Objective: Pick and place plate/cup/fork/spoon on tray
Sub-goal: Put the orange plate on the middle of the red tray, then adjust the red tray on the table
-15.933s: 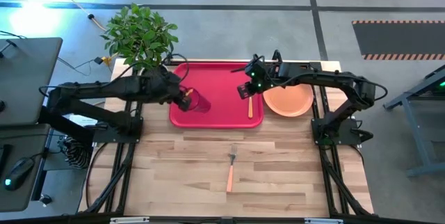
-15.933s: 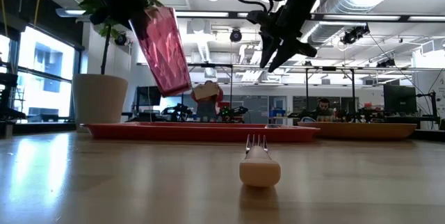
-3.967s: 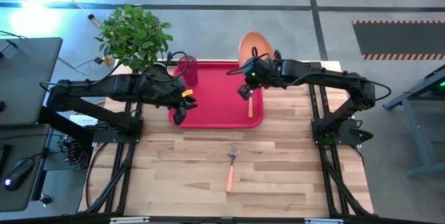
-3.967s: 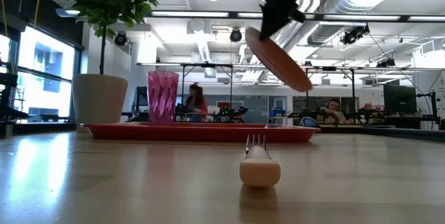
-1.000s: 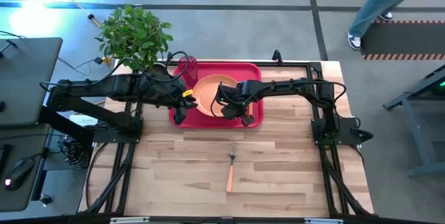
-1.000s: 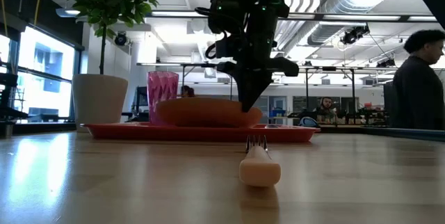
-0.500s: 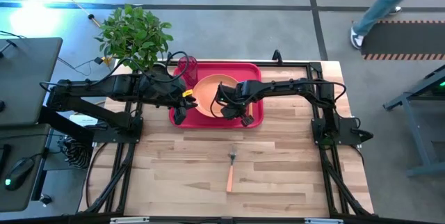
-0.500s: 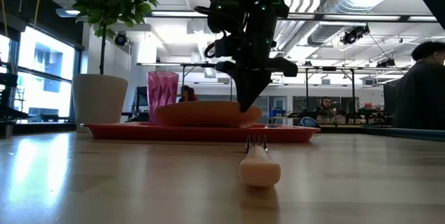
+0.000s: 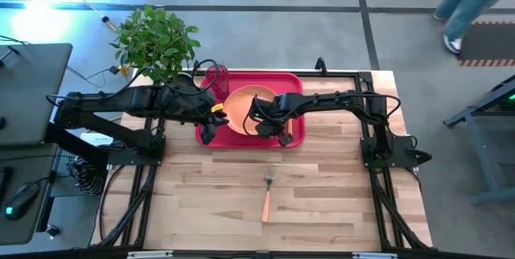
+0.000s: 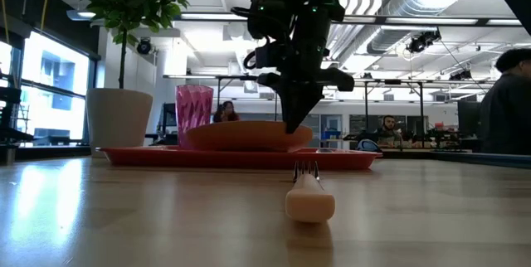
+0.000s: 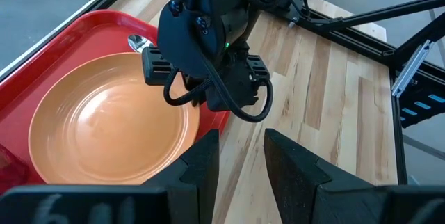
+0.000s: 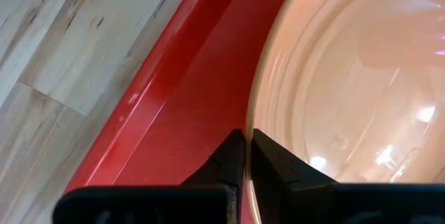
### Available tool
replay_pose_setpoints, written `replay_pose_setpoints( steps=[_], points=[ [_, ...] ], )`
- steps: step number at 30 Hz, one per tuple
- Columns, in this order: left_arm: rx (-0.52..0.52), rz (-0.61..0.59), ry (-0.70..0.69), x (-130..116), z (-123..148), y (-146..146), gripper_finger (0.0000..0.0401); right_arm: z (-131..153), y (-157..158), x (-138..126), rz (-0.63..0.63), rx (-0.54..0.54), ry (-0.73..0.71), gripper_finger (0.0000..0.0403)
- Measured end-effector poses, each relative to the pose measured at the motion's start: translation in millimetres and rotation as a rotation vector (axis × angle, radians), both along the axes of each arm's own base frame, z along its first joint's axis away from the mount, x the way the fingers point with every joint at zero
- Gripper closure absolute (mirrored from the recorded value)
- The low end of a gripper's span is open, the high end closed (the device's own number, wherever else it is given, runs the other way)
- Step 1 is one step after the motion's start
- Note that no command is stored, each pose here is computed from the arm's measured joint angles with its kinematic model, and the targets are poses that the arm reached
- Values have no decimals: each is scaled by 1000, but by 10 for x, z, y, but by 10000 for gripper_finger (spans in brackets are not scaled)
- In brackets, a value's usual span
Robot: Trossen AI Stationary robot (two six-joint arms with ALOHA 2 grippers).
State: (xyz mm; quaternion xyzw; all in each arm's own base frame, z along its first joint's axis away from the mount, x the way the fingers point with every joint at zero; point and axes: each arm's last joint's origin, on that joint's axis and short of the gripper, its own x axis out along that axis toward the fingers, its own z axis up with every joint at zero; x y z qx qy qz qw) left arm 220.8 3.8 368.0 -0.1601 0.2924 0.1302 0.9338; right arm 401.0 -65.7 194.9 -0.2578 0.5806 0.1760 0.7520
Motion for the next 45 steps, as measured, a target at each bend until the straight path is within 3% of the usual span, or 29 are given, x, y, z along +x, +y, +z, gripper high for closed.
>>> replay_pose_setpoints(
  steps=[11,16,22,33,39,45],
  points=[
    [-1,0,0,0,0,0,298,2,2,-1,-7,2,0,341],
    [-1,1,0,0,0,1,298,5,2,-5,-40,-5,4,336],
    [0,0,0,0,0,0,298,122,2,-103,-277,3,28,336],
    [24,33,-1,-1,2,13,298,386,48,-363,-928,151,77,336],
    [31,29,1,-2,1,13,298,370,75,-558,-1004,78,254,336],
    [75,-4,11,-2,1,13,298,418,45,-638,-1047,-77,246,336]
  ],
)
